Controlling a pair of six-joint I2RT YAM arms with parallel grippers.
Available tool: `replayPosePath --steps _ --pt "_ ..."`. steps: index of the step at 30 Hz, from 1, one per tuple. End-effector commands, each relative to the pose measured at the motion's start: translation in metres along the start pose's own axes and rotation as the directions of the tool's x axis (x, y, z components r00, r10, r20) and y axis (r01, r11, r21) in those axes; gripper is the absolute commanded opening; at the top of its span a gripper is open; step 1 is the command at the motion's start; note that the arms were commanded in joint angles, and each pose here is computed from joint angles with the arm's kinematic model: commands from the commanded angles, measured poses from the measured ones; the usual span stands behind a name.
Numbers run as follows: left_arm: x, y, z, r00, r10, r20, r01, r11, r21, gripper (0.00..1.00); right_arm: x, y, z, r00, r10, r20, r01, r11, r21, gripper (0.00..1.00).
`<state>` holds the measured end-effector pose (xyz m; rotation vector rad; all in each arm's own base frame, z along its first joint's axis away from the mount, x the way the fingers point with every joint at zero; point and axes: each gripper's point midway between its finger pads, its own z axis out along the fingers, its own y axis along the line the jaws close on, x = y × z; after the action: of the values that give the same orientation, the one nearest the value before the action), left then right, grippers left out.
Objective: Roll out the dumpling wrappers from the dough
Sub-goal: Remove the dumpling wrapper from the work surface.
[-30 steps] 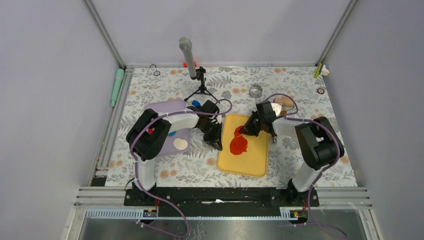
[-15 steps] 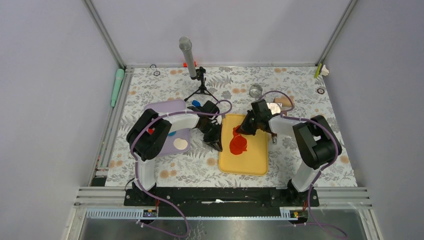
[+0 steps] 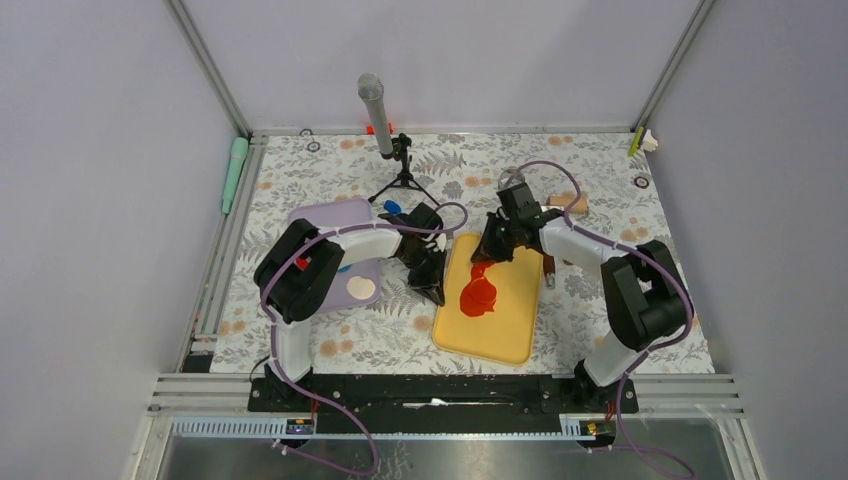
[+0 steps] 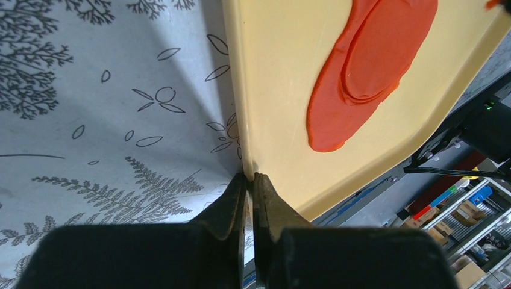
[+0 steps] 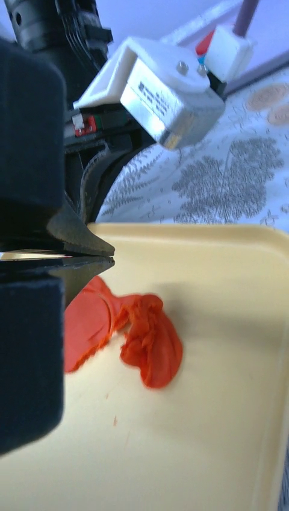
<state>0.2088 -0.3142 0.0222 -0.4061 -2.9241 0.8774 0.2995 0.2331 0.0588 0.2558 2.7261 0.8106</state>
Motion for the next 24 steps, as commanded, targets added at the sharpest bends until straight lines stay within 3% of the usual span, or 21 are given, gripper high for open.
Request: replayPosePath --steps 1,3,8,14,19,24 --pt "-0.011 -0.017 -0.022 0.998 0.040 0.049 -0.041 0.999 0.017 0.00 -0.011 -0.020 -0.017 0.995 -0.036 0.093 0.024 0.991 0.130 0.02" --pt "-0.015 -0.022 -0.028 0.997 0.041 0.064 -0.042 0.999 0.023 0.00 -0.015 -0.029 -0.019 0.990 -0.029 0.137 0.006 0.986 0.165 0.03" --pt "-0.028 -0.030 -0.047 0.992 0.056 0.116 -0.060 0.998 0.032 0.31 -0.025 -0.050 -0.020 0.976 0.050 0.210 -0.088 0.980 0.176 0.09" --pt "-0.051 -0.027 -0.048 0.988 0.040 0.149 -0.044 0.999 0.026 0.50 -0.040 -0.070 -0.017 0.951 0.158 0.267 -0.199 0.971 0.134 0.14" --pt "-0.082 -0.012 -0.039 0.978 0.020 0.206 -0.010 0.999 -0.047 0.50 -0.047 -0.077 -0.004 0.948 0.202 0.248 -0.236 0.965 0.116 0.14" --pt "-0.098 0.005 -0.022 0.977 -0.001 0.212 0.023 0.995 -0.100 0.41 -0.044 -0.082 0.013 0.947 0.236 0.216 -0.263 0.959 0.102 0.14"
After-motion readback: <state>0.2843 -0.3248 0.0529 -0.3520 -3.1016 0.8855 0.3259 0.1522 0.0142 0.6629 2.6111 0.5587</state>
